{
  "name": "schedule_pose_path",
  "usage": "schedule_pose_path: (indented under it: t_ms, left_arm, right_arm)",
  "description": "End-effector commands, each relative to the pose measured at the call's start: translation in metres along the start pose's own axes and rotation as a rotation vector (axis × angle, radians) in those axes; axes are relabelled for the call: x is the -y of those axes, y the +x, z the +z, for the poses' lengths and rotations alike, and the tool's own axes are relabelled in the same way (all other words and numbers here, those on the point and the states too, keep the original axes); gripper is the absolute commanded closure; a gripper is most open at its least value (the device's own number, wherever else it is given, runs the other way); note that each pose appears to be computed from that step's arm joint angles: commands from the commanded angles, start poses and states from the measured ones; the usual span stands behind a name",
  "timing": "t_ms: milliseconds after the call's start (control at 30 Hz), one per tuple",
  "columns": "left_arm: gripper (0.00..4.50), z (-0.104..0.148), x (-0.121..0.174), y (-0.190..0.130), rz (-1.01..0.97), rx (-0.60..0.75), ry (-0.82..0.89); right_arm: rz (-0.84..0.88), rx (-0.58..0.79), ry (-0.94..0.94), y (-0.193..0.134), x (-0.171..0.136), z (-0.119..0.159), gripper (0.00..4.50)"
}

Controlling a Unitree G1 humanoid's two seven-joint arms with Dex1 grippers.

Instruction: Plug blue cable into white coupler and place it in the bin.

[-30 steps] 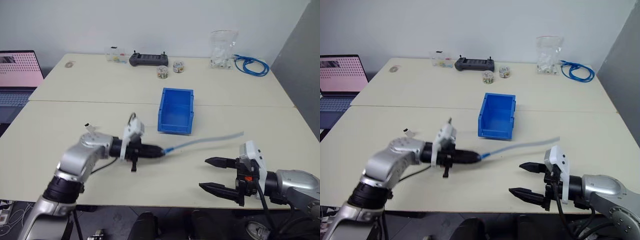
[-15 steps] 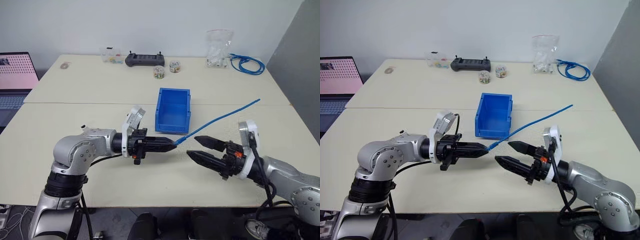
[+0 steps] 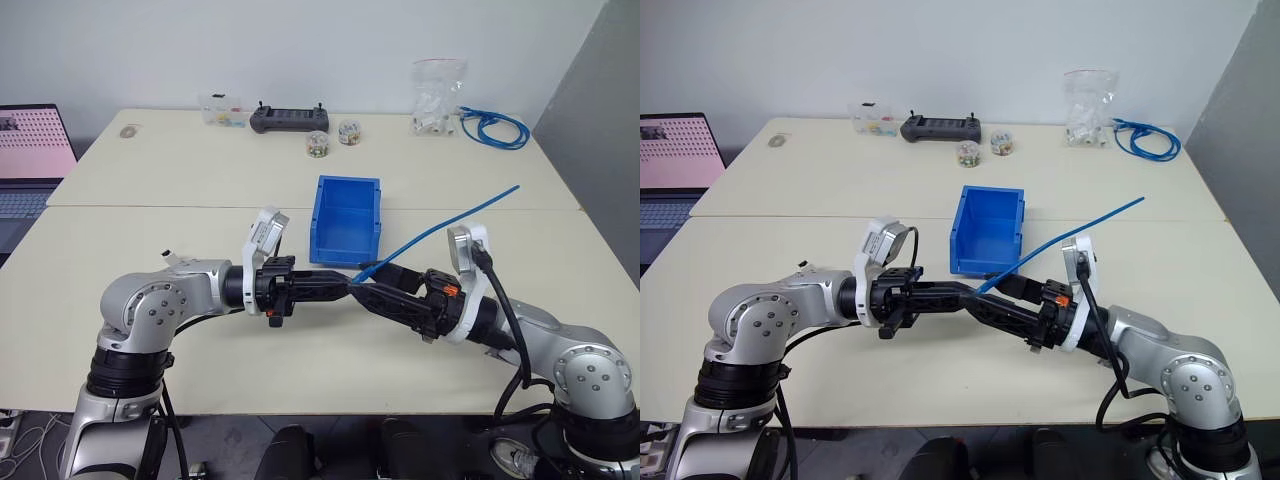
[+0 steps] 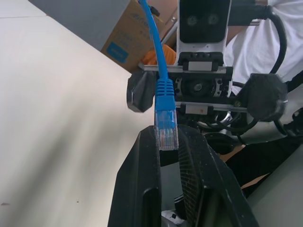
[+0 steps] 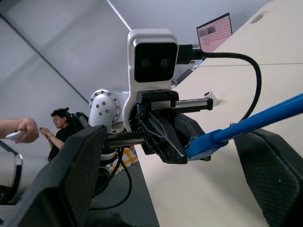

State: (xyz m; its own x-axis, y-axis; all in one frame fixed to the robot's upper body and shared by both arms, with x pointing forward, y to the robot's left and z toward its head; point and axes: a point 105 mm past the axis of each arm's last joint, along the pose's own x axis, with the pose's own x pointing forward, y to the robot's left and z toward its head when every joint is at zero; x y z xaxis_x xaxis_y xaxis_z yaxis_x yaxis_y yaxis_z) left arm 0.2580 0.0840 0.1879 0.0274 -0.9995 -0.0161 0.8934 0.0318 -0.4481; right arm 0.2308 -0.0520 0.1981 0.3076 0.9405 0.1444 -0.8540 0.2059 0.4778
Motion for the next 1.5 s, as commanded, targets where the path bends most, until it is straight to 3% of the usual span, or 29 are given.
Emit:
schedule_pose_path:
  t_ms: [33,400,500,733,800,1033,1167,1333,1433,1500]
  left_arm:
    - [4.27,0.005,0.008,-0.002,-0.015,0.009,0.036]
    - [4.27,-0.001,0.006,-0.005,-0.001,-0.009,0.032]
    - [4.27,-0.002,0.004,-0.006,0.012,-0.011,0.047]
    - [4.27,-0.003,0.0,-0.005,0.036,-0.003,0.052]
    - [3.57,-0.002,-0.003,-0.005,0.054,0.012,0.039]
    - [1.97,0.006,-0.001,-0.011,0.08,0.037,0.044]
    - [1.18,0.013,0.011,-0.035,0.147,0.04,0.077]
    - [0.12,-0.001,0.022,-0.052,0.234,0.034,0.052]
    - [0.0,-0.015,0.004,-0.062,0.452,0.08,0.089]
    - [0.0,-0.021,-0.021,-0.077,0.697,0.138,0.149]
  right_arm:
    - [0.039,0.025,-0.02,0.003,-0.006,0.008,1.26]
    - [0.076,0.033,0.005,0.004,-0.011,0.009,3.86]
    - [0.08,0.029,0.007,0.004,-0.012,0.008,4.37]
    - [0.089,0.025,0.01,0.006,-0.014,0.006,4.37]
    - [0.084,0.033,0.005,0.007,-0.013,0.006,4.37]
    - [0.048,0.058,-0.016,0.009,-0.005,0.011,4.38]
    - [-0.003,0.067,-0.032,0.004,0.006,0.013,4.38]
    - [-0.049,0.083,-0.049,0.0,0.017,0.017,4.39]
    - [-0.074,0.086,-0.061,-0.001,0.024,0.018,4.39]
    - [-0.085,0.085,-0.066,-0.001,0.028,0.017,4.39]
